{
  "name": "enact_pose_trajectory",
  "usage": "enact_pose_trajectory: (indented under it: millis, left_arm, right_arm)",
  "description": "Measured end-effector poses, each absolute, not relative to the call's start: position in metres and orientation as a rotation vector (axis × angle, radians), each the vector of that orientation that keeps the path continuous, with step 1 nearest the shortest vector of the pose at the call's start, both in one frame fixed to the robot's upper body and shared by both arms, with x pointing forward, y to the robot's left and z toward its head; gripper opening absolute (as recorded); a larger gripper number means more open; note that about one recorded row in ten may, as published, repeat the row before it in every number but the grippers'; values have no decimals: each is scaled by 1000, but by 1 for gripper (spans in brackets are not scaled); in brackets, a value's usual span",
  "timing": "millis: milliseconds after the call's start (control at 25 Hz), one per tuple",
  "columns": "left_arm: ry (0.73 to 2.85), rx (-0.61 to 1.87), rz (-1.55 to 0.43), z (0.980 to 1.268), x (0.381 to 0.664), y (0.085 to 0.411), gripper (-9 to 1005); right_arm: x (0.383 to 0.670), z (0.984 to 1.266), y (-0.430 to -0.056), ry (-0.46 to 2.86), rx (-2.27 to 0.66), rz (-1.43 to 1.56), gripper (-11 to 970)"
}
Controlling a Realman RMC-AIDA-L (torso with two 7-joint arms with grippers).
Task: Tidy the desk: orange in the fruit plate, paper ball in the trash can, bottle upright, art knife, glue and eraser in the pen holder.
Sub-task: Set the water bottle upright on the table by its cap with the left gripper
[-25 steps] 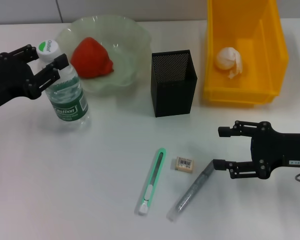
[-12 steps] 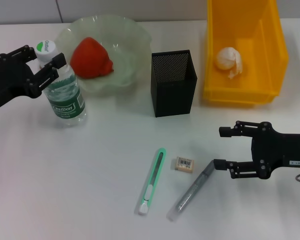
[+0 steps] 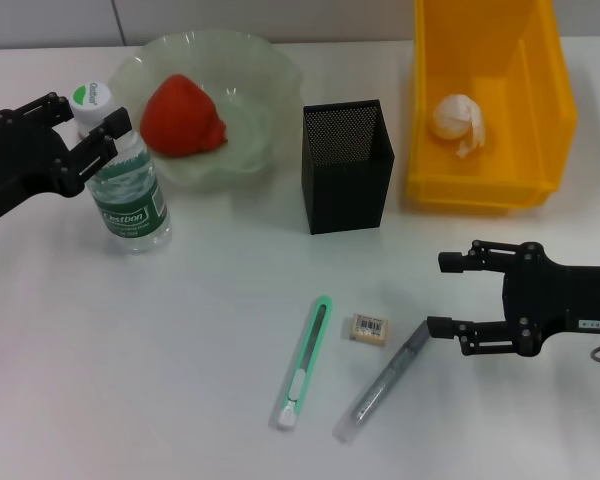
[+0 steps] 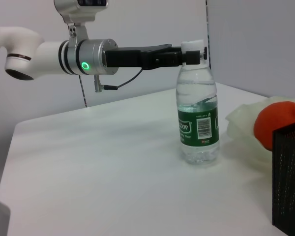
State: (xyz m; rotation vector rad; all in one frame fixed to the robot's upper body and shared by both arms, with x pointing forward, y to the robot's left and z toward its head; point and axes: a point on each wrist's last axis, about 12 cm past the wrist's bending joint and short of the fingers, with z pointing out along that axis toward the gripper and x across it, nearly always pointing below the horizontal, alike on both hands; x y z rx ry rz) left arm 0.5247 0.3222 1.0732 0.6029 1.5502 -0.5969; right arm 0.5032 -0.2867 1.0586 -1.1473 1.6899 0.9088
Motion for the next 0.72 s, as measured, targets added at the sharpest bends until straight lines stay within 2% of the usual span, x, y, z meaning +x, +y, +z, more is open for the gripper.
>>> enact_pose_trajectory:
  millis: [720]
  left_arm:
    - [1554, 618, -581, 1072, 525, 322, 443]
  right_arm:
    - [505, 1059, -286, 1687, -1150, 907, 798]
